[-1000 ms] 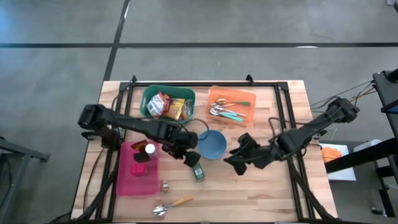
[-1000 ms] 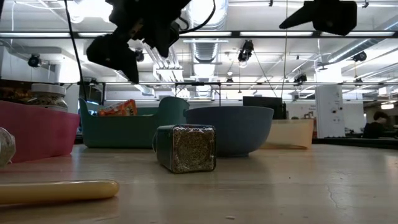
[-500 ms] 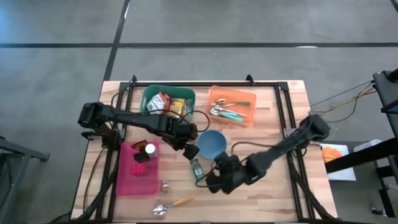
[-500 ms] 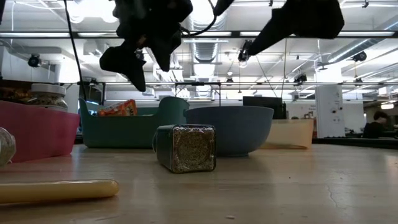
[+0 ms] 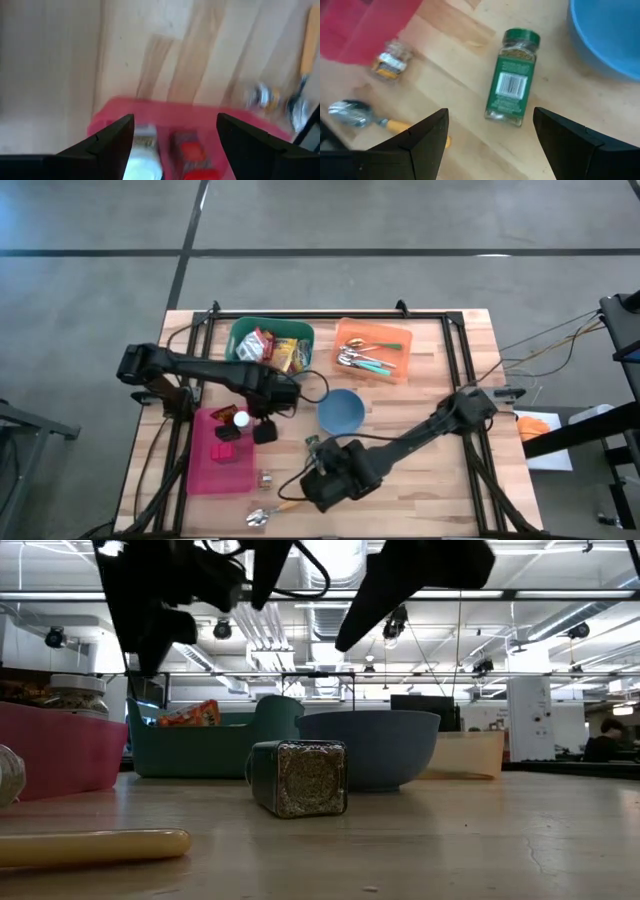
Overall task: Pick & Place Food Item
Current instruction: Put the green seasoning bottle into the pink bin
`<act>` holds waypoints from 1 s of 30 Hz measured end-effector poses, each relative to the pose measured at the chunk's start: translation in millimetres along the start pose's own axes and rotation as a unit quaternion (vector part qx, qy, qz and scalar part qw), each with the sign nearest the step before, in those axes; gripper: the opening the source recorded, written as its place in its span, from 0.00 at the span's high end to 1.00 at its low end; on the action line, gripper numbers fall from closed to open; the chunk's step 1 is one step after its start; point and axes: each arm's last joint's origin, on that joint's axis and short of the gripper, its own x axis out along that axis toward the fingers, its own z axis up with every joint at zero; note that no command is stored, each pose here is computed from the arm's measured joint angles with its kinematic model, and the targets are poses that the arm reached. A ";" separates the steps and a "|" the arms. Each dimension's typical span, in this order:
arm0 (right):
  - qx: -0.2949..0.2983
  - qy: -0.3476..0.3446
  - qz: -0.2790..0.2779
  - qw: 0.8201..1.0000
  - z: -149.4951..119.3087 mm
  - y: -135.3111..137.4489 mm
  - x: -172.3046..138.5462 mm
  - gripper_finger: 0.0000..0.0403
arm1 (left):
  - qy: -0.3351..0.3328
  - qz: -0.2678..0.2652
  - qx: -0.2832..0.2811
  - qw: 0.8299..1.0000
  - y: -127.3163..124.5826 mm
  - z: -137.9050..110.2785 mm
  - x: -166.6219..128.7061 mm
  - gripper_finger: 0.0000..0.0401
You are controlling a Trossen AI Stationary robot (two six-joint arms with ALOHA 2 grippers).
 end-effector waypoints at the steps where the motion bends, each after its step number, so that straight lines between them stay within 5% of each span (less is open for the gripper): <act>1: 0.000 0.000 -0.003 1.000 0.7 1.9 1.2 0.29 | 0.005 0.002 0.013 1.000 0.3 -3.6 -2.4 0.29; 17: -0.008 0.017 -0.061 0.998 -12.8 0.6 44.9 0.29 | -0.093 -0.022 0.068 0.993 3.8 -39.1 -46.2 0.29; 30: -0.005 0.018 -0.035 0.999 -18.9 -0.7 62.8 0.29 | -0.113 -0.029 0.038 0.992 16.1 -58.2 -17.2 0.29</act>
